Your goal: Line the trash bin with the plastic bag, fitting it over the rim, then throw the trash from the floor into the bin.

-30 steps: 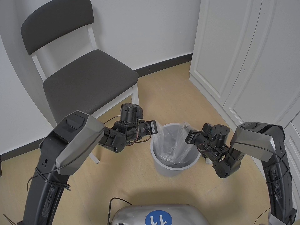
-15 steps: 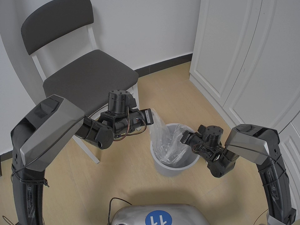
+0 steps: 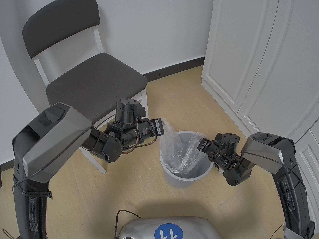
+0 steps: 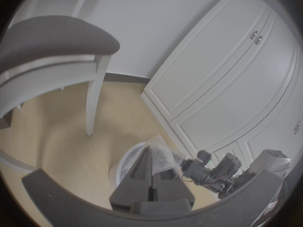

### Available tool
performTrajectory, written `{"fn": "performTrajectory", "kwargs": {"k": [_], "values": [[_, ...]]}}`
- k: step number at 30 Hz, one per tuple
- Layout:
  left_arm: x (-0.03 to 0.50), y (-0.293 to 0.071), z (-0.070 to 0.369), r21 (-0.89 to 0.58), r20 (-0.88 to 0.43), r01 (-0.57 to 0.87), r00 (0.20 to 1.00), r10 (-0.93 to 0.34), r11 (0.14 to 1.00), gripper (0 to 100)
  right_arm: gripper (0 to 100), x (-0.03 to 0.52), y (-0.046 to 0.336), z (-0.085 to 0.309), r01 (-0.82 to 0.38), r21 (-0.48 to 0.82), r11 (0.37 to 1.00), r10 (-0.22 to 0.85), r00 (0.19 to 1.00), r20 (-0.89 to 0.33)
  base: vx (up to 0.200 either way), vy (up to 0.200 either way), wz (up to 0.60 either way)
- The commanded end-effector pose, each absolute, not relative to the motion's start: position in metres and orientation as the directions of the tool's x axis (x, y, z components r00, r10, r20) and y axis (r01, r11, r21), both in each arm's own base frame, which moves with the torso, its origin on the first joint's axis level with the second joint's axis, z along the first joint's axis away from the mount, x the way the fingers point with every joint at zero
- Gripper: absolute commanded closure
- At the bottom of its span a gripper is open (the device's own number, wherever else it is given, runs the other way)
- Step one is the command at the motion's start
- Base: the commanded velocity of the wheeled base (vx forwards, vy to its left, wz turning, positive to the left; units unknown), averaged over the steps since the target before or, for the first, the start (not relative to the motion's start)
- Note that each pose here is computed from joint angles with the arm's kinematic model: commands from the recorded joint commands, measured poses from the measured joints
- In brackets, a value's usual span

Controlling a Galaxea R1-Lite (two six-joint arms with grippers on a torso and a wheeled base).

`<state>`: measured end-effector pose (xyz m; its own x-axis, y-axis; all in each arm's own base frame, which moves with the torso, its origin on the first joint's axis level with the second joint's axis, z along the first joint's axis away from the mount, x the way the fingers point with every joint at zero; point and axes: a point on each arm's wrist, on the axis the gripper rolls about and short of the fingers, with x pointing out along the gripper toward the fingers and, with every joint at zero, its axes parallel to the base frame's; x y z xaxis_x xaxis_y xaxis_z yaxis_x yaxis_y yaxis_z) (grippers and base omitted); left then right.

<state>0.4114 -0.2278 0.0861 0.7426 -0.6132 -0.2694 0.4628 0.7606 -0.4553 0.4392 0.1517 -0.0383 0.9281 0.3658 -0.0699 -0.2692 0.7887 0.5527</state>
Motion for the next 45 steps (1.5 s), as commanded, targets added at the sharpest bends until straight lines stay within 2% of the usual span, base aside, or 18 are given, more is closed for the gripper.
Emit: {"fn": "performTrajectory", "kwargs": {"k": [1, 11, 17, 28, 34, 39, 45], "values": [[0.418, -0.234, 0.056, -0.456, -0.315, 0.448, 0.726, -0.611, 0.769, 100, 100, 0.438, 0.126, -0.021, -0.24, 0.542, 0.806, 0.319, 0.946, -0.055, 0.0, 0.0, 0.0], [0.434, -0.233, 0.056, -0.455, -0.31, 0.434, 0.741, -0.596, 0.777, 100, 100, 0.426, 0.073, -0.009, -0.205, 0.512, 0.834, 0.295, 0.95, -0.1, 0.0, 0.0, 0.0], [0.431, -0.215, 0.049, -0.446, -0.419, 0.352, 0.73, -0.54, 0.823, 100, 100, 0.411, 0.047, -0.021, -0.142, 0.476, 0.868, 0.242, 0.958, -0.156, 0.0, 0.0, 0.0], [0.414, -0.203, 0.056, -0.406, -0.496, 0.267, 0.739, -0.456, 0.874, 100, 100, 0.398, 0.023, -0.037, -0.09, 0.427, 0.899, 0.187, 0.964, -0.189, 0.0, 0.0, 0.0], [0.414, -0.192, 0.059, -0.395, -0.533, 0.234, 0.73, -0.429, 0.889, 100, 100, 0.397, 0.008, -0.048, -0.069, 0.336, 0.939, 0.152, 0.961, -0.229, 0.0, 0.0, 0.0], [0.398, -0.18, 0.053, -0.3, -0.592, 0.277, 0.696, -0.405, 0.913, 100, 100, 0.388, -0.009, -0.066, -0.061, 0.158, 0.986, 0.11, 0.94, -0.324, 0.0, 0.0, 0.0], [0.385, -0.171, 0.049, -0.237, -0.63, 0.309, 0.673, -0.388, 0.921, 100, 100, 0.382, -0.014, -0.068, -0.055, 0.121, 0.991, 0.097, 0.924, -0.369, 0.0, 0.0, 0.0]]}}
